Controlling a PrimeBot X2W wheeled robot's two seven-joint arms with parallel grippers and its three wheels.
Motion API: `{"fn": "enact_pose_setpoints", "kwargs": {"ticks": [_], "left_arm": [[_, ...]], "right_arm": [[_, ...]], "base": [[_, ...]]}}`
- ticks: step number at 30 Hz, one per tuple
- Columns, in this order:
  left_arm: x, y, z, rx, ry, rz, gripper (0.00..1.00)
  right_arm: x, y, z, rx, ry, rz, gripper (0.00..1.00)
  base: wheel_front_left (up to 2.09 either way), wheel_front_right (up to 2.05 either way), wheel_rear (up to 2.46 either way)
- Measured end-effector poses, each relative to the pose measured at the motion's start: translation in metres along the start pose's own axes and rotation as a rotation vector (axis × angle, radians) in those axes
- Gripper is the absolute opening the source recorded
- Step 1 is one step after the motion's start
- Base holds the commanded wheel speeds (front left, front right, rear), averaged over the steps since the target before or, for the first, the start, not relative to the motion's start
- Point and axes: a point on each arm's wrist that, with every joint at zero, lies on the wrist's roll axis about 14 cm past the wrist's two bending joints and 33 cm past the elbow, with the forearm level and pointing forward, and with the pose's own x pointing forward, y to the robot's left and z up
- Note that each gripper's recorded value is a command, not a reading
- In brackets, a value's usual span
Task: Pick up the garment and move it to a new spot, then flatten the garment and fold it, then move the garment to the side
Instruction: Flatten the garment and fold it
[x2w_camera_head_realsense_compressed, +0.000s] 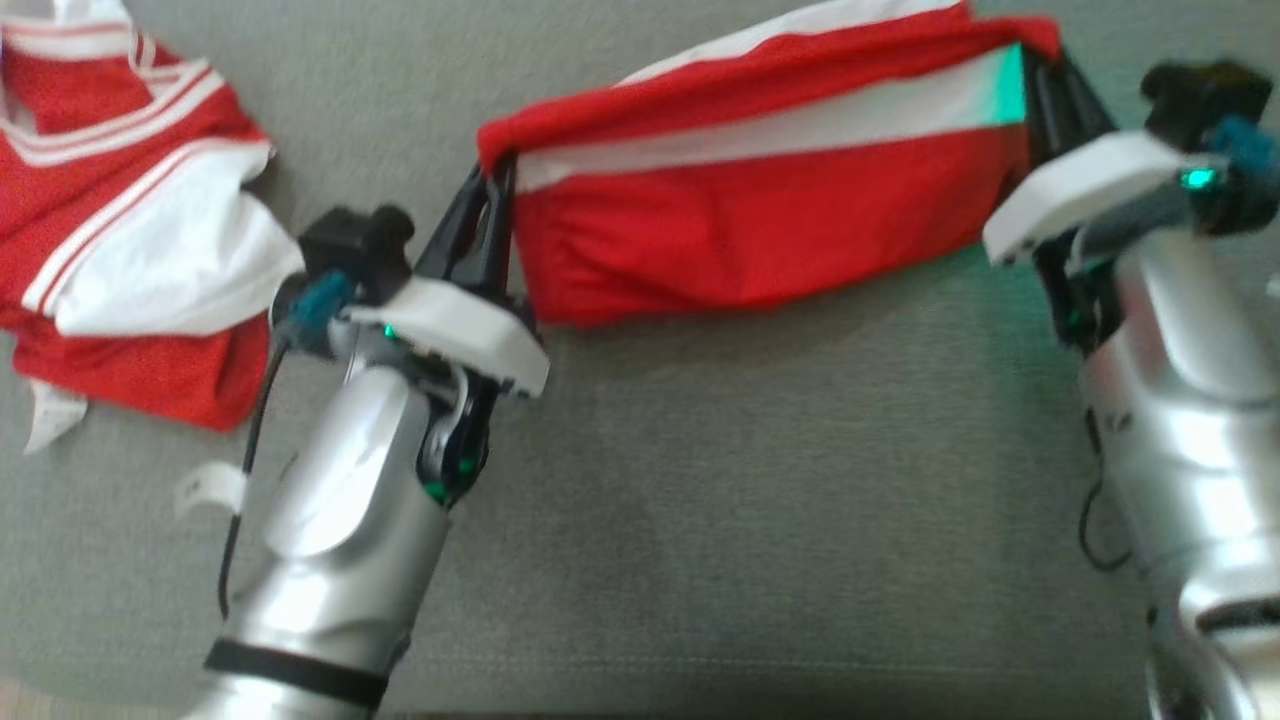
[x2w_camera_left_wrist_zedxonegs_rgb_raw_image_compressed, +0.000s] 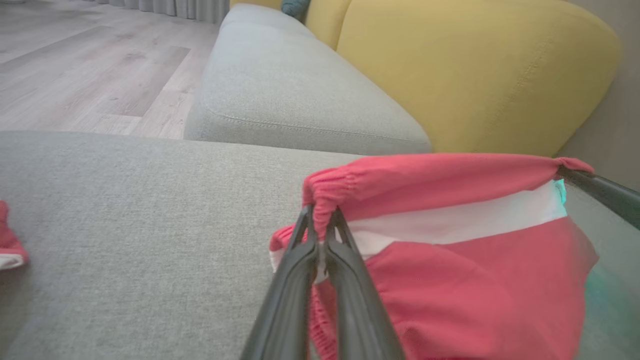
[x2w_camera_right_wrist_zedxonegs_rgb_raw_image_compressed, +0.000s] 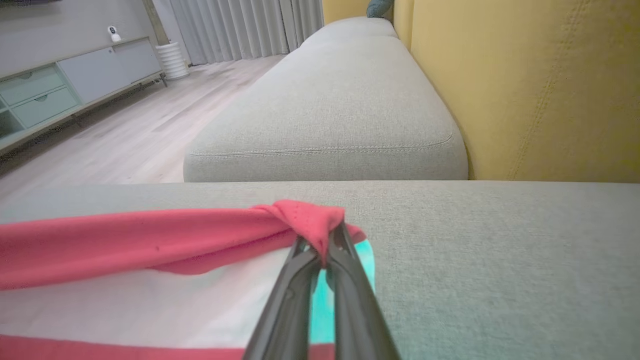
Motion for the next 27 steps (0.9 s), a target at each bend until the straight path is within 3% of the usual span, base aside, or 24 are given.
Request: {"fn": "enact_pose_setpoints", "kwargs": {"ticks": [10, 11, 12, 13, 14, 21, 27], "left_arm": [[0.026, 0.026, -0.01, 0.009, 0.032, 0.054, 0.0], [0.027, 0.026, -0.014, 0.015, 0.042, 0.049, 0.0], [0.028, 0.027, -0.016, 0.018, 0.049, 0.052, 0.33], [0.029, 0.026, -0.019, 0.024, 0.059, 0.046, 0.91], [0.029, 0.025, -0.022, 0.026, 0.065, 0.044, 1.0], [0.022, 0.027, -0.019, 0.013, 0.055, 0.09, 1.0], [-0.011, 0.029, -0.041, -0.012, 0.105, 0.142, 1.0]], "right_arm": [[0.067, 0.003, -0.011, -0.015, 0.015, -0.001, 0.0], [0.071, 0.003, -0.014, -0.011, 0.022, -0.004, 0.18], [0.073, 0.002, -0.019, -0.008, 0.034, -0.009, 0.73], [0.075, 0.001, -0.024, -0.012, 0.044, -0.011, 1.0], [0.075, 0.001, -0.029, -0.012, 0.055, -0.015, 1.0], [0.065, -0.007, -0.03, -0.069, 0.053, -0.029, 1.0], [0.036, -0.018, -0.07, -0.088, 0.178, -0.049, 1.0]], "base": [[0.0, 0.0, 0.0], [0.0, 0.0, 0.0], [0.0, 0.0, 0.0], [0.0, 0.0, 0.0], [0.0, 0.0, 0.0], [0.0, 0.0, 0.0], [0.0, 0.0, 0.0]]}}
